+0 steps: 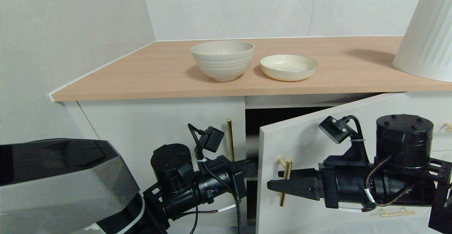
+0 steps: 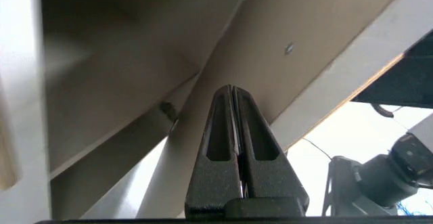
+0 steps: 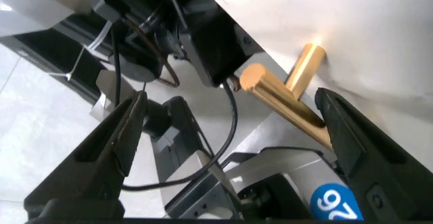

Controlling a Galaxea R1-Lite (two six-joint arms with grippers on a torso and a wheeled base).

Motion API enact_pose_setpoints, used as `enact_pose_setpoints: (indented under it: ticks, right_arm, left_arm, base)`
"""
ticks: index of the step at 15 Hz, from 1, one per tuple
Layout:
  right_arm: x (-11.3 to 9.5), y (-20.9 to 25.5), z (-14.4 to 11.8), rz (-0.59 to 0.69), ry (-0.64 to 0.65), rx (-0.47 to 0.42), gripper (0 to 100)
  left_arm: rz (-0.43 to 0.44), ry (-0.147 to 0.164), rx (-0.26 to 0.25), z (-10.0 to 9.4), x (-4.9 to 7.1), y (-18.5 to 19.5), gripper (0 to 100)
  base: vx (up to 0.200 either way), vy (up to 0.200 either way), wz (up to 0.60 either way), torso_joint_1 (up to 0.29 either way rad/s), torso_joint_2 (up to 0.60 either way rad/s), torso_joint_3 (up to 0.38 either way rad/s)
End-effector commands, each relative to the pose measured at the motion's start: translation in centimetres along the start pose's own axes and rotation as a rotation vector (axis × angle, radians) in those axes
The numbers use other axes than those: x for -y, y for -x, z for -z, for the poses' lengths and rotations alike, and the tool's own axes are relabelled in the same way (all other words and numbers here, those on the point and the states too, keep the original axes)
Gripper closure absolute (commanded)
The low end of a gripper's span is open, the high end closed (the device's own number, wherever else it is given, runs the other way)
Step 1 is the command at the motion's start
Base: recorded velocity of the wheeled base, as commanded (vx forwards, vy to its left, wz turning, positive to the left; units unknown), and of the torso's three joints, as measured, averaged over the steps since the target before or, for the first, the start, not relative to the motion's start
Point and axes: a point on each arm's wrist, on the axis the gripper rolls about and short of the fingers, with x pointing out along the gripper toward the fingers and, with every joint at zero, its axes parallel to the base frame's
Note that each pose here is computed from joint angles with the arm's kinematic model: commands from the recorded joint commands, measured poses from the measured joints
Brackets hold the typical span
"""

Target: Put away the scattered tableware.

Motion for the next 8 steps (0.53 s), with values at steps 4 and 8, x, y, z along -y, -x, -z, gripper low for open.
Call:
enact_pose_setpoints:
  ticks: [4,8]
  right_arm:
    - [-0.9,1.8,-0.2,0.004,0.026,0.045,0]
    - [-1.8,4.3,2.7,0.034,0.061,0.019,0]
  left_arm:
    - [0.042,-0.024,0.042,-1.0,0.7,-1.0,100]
    - [0.026,-0.030,0.034,-3.6,1.5,-1.0,100]
  base:
    - [0.000,0.000,0.00,0.000,0.00,0.000]
    - [0.000,0.000,0.00,0.000,0.00,0.000]
